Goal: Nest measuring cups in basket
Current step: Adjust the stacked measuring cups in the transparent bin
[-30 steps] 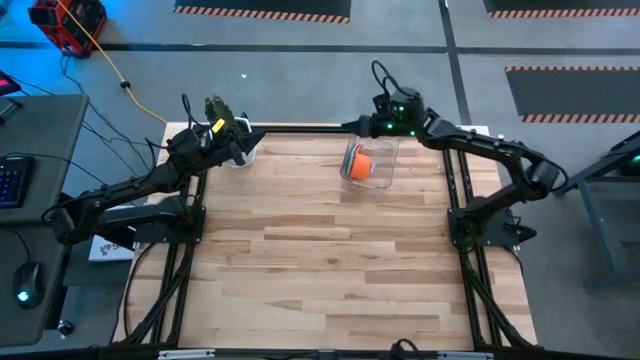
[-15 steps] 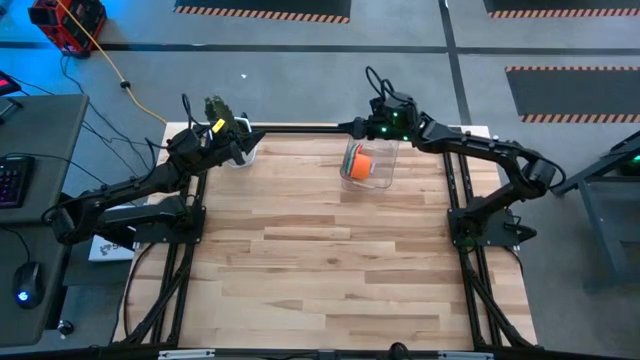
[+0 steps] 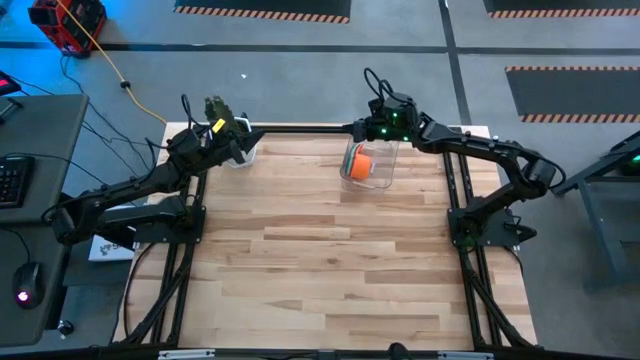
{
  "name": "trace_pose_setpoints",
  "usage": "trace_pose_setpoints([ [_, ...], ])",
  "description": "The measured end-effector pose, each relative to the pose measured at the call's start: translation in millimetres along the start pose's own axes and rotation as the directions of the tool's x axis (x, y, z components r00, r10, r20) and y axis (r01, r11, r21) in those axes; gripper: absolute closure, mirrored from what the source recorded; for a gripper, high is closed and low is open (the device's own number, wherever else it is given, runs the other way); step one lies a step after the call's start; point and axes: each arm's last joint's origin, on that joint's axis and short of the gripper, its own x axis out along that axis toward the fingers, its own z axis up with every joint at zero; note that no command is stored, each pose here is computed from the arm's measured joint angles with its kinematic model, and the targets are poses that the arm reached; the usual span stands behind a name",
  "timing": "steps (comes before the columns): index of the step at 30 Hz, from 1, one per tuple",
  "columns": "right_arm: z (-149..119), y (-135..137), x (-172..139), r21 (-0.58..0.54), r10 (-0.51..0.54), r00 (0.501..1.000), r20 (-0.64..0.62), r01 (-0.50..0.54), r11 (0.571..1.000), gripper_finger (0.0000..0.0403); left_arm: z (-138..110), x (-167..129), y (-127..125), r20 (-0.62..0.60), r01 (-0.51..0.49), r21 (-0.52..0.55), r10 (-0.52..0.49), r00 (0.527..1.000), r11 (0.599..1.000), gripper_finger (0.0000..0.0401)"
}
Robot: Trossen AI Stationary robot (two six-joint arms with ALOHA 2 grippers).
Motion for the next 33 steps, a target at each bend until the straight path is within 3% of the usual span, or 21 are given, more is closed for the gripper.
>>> trace_pose_setpoints([
  [8,-10.2,-2.9,0.1,-0.018,-0.037,0.994,-0.099,0.035,0.999,0.04,-16.2,14.4,-2.7,-0.1,0.013,-0.007,-0.014,0.995,1.0,0.0401],
  [18,-30.9,-0.7,0.0,-0.112,-0.075,0.963,-0.258,0.047,0.993,0.0402,-45.2,81.8,-22.3,-0.35,0.09,0.123,-0.042,0.936,0.988,0.0401],
  [21,-38.8,-7.5,-9.0,-0.113,-0.159,0.922,-0.353,0.127,0.985,0.0403,-51.0,97.9,-25.0,-0.413,0.122,0.133,-0.057,0.909,0.984,0.0401],
  [23,-40.0,-12.7,-20.0,-0.119,-0.267,0.884,-0.383,0.24,0.964,0.0403,-54.6,105.2,-24.7,-0.44,0.135,0.142,-0.059,0.896,0.981,0.0401],
  [27,-36.9,-25.8,-41.5,-0.191,-0.535,0.726,-0.432,0.506,0.841,0.0403,-60.6,115.8,-20.3,-0.463,0.134,0.162,-0.045,0.885,0.978,0.0401],
  [31,-34.0,-39.1,-44.8,-0.216,-0.579,0.672,-0.462,0.549,0.808,0.0403,-66.7,123.2,-12.9,-0.482,0.115,0.173,-0.018,0.876,0.978,0.0401],
  [33,-32.4,-41.5,-42.7,-0.212,-0.564,0.683,-0.464,0.533,0.819,0.0403,-69.4,126.6,-10.6,-0.486,0.111,0.176,-0.012,0.874,0.978,0.0401],
])
